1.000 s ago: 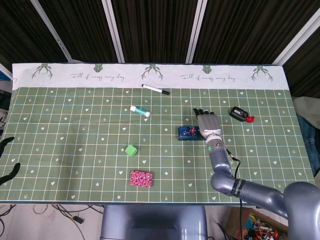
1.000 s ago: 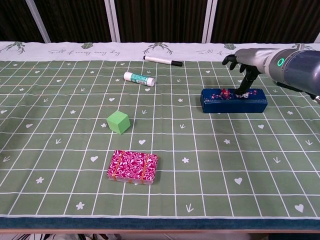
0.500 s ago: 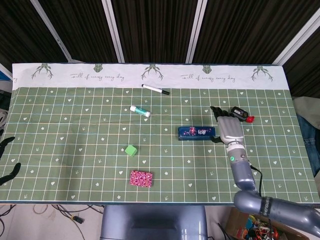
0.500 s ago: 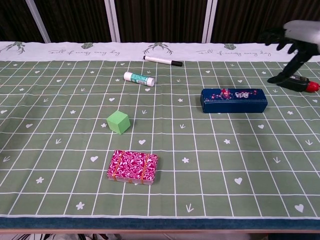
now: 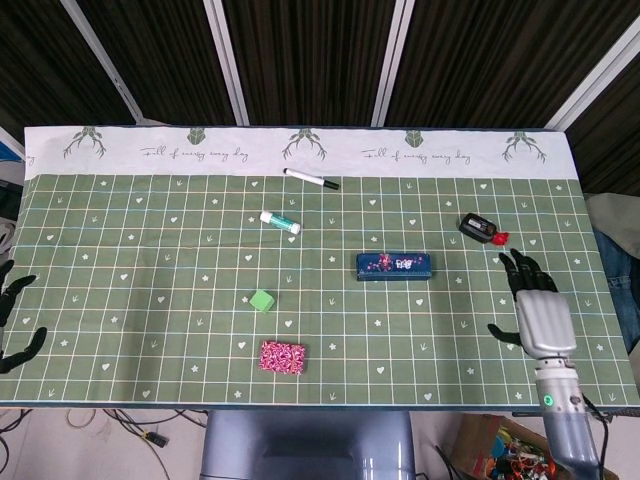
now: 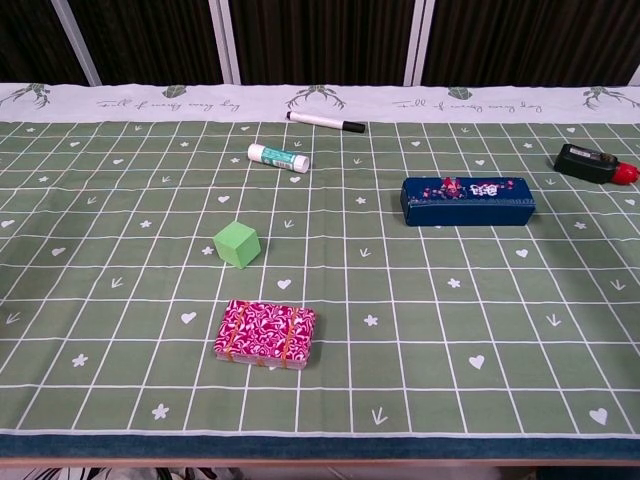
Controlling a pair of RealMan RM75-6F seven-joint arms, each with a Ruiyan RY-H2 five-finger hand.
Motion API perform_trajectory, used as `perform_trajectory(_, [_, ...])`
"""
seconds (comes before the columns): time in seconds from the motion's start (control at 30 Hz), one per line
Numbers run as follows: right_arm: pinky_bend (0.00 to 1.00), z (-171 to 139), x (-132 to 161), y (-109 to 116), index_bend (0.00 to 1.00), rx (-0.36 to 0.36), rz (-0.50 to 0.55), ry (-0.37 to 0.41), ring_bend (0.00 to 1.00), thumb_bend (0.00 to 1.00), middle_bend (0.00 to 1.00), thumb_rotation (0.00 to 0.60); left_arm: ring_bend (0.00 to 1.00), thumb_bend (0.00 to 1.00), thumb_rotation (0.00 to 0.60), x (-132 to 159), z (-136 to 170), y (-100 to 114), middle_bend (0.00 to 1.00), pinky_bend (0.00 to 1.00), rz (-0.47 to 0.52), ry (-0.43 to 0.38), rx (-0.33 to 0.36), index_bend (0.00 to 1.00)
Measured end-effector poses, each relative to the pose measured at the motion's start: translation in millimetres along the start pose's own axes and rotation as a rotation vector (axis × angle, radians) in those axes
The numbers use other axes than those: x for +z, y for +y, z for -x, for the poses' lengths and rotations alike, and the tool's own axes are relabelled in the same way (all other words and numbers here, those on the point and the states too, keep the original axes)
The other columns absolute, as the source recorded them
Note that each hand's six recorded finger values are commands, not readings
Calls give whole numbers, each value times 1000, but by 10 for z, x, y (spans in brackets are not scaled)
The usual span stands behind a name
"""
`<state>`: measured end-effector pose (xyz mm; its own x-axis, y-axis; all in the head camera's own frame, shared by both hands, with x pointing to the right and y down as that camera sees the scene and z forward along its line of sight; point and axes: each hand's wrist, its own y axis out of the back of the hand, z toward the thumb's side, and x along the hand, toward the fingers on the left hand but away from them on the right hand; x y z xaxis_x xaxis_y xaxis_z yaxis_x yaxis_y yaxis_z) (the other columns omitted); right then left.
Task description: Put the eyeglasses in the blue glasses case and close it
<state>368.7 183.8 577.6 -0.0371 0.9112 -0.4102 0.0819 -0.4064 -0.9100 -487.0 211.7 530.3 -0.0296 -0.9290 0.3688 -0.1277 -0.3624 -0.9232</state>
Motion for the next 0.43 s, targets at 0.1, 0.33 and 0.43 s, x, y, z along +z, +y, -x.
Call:
perform_trajectory(0.1, [198, -176, -117, 24, 47, -37, -16, -7, 74, 146, 45, 600, 0, 316, 600, 16, 9, -9, 0, 0, -5, -5, -3, 155])
perform_trajectory(0.33, [198, -513, -270, 10, 47, -93, -51, -2, 74, 146, 45, 600, 0, 316, 600, 18, 17, -11, 0, 0, -10, -5, -7, 155])
perform_trajectory(0.43, [198, -596, -298, 2, 47, -97, -53, -7, 74, 145, 45, 600, 0, 316, 600, 15, 18, -9, 0, 0, -10, -5, -7, 155])
